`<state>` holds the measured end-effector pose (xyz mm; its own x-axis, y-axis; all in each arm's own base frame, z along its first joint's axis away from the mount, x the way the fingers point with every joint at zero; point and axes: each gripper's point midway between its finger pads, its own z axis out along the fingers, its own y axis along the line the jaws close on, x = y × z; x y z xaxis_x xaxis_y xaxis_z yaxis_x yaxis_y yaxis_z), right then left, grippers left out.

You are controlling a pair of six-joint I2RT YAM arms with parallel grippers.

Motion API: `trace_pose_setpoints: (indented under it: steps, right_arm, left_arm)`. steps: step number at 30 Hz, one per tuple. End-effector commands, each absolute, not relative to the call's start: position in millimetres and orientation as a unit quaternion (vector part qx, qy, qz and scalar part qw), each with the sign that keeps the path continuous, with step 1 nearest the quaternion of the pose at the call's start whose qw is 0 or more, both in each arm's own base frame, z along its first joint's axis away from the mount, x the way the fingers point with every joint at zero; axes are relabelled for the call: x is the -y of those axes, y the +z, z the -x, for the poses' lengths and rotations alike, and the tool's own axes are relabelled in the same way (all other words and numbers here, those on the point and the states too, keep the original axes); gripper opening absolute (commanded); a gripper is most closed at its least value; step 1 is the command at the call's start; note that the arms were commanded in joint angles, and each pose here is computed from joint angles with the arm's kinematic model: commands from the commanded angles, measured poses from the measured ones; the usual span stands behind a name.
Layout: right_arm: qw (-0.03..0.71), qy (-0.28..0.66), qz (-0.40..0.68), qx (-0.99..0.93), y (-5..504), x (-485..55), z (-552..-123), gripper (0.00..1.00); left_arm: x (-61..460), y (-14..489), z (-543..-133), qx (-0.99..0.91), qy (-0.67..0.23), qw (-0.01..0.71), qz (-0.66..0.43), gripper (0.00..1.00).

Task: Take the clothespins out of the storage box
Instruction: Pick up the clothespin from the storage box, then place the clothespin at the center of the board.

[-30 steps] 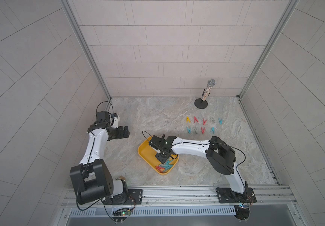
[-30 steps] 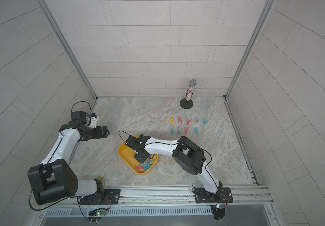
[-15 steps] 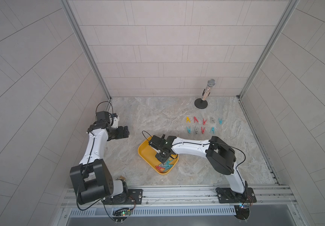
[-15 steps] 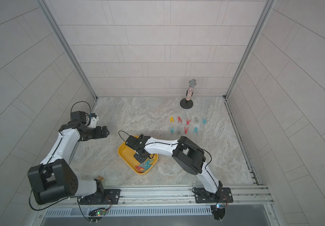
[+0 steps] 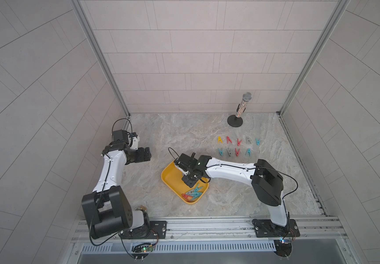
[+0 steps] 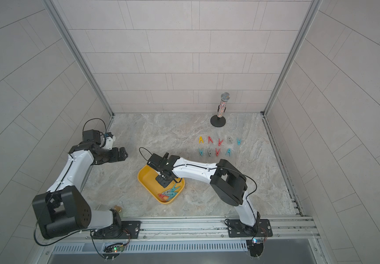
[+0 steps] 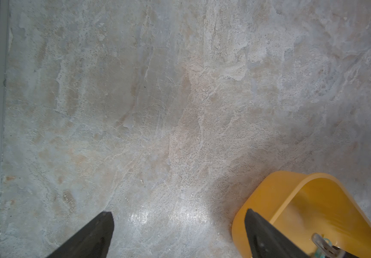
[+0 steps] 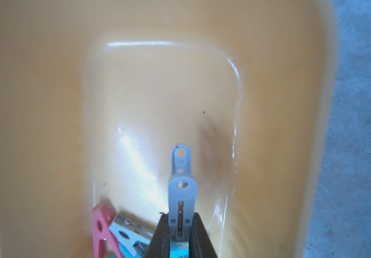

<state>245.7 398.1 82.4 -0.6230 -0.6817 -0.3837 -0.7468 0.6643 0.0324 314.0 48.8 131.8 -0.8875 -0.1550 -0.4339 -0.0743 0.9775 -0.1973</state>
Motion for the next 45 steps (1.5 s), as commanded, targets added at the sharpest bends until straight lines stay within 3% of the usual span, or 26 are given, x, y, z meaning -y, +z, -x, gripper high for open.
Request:
trace_pose_setpoints:
  steps: [1, 7, 14, 21, 30, 45]
  right_arm:
    - [0.184, 0.122, 0.388, -0.895, 113.8, -387.8, -246.3, 0.05]
    - [0.213, 0.141, 0.342, -0.904, 146.1, -355.2, -263.0, 0.05]
    - [0.228, 0.081, 0.237, -0.941, 140.4, -265.6, -296.6, 0.05]
    - [0.217, -0.016, 0.098, -0.971, 116.9, -156.6, -321.5, 0.05]
    - [0.177, -0.172, 0.015, -0.969, 93.1, -60.5, -336.8, 0.05]
    - [0.141, -0.343, -0.022, -0.928, 83.9, 8.2, -379.4, 0.03]
  left_arm:
    - [-51.8, 138.2, -315.6, -0.966, -0.085, 0.236, 0.063, 1.00]
    - [-51.7, 138.4, -315.6, -0.966, -0.085, 0.237, 0.063, 1.00]
    - [-51.9, 138.0, -315.7, -0.966, -0.086, 0.236, 0.063, 1.00]
    - [-51.4, 138.5, -315.9, -0.965, -0.087, 0.237, 0.063, 1.00]
    - [-50.8, 138.5, -315.9, -0.965, -0.089, 0.237, 0.062, 1.00]
    - [-49.0, 140.7, -316.0, -0.964, -0.092, 0.241, 0.060, 1.00]
